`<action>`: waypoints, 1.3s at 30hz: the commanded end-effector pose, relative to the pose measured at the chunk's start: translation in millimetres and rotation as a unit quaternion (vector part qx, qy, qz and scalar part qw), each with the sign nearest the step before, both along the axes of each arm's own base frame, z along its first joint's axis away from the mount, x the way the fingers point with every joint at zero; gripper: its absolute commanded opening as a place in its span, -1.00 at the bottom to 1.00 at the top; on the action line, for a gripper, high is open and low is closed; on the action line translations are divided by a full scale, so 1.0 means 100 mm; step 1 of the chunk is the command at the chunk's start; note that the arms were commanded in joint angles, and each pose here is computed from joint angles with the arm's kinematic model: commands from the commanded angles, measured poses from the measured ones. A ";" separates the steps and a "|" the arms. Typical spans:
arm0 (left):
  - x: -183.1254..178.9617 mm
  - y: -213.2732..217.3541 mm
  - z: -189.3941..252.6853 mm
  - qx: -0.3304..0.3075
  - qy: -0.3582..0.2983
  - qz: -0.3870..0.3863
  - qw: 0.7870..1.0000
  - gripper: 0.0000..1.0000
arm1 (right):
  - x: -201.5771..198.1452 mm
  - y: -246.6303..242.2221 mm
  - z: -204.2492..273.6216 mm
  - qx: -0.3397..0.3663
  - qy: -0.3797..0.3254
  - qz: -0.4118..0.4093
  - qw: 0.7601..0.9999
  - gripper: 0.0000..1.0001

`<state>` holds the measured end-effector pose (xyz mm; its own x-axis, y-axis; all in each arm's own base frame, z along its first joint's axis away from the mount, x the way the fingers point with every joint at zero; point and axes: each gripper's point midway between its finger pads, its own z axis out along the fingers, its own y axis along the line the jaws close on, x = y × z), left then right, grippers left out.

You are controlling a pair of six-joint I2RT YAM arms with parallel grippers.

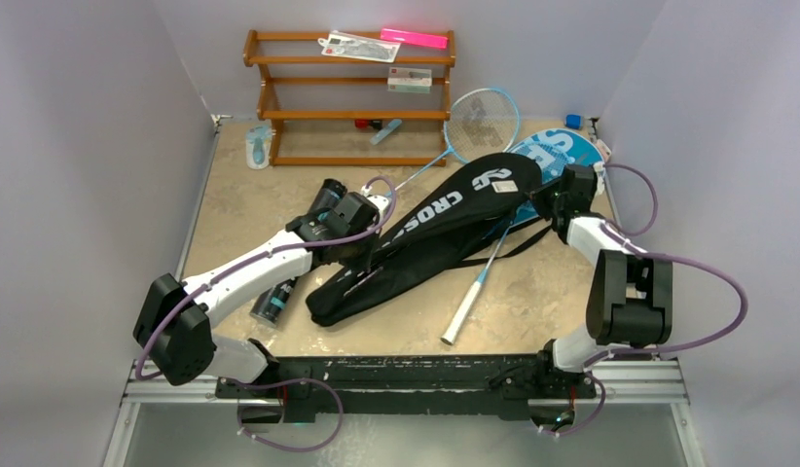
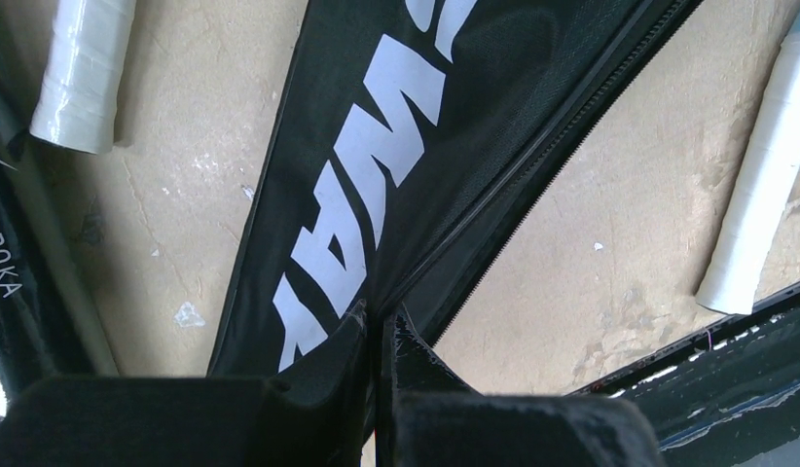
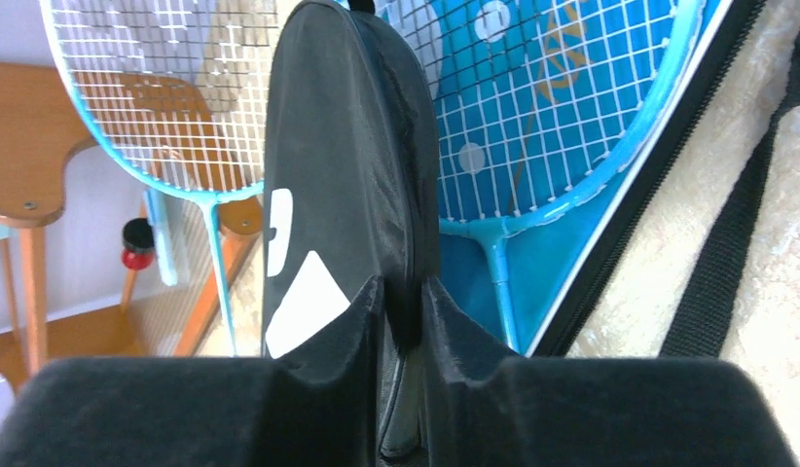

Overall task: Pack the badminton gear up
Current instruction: Zip the racket bag at the center of the board.

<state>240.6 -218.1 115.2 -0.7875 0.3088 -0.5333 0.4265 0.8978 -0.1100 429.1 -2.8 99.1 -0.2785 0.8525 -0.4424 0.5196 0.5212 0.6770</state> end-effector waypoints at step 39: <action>0.50 -2.03 1.16 -0.147 -0.191 -0.224 0.944 0.61 | -0.82 0.51 1.29 0.117 0.018 0.069 0.991 -0.93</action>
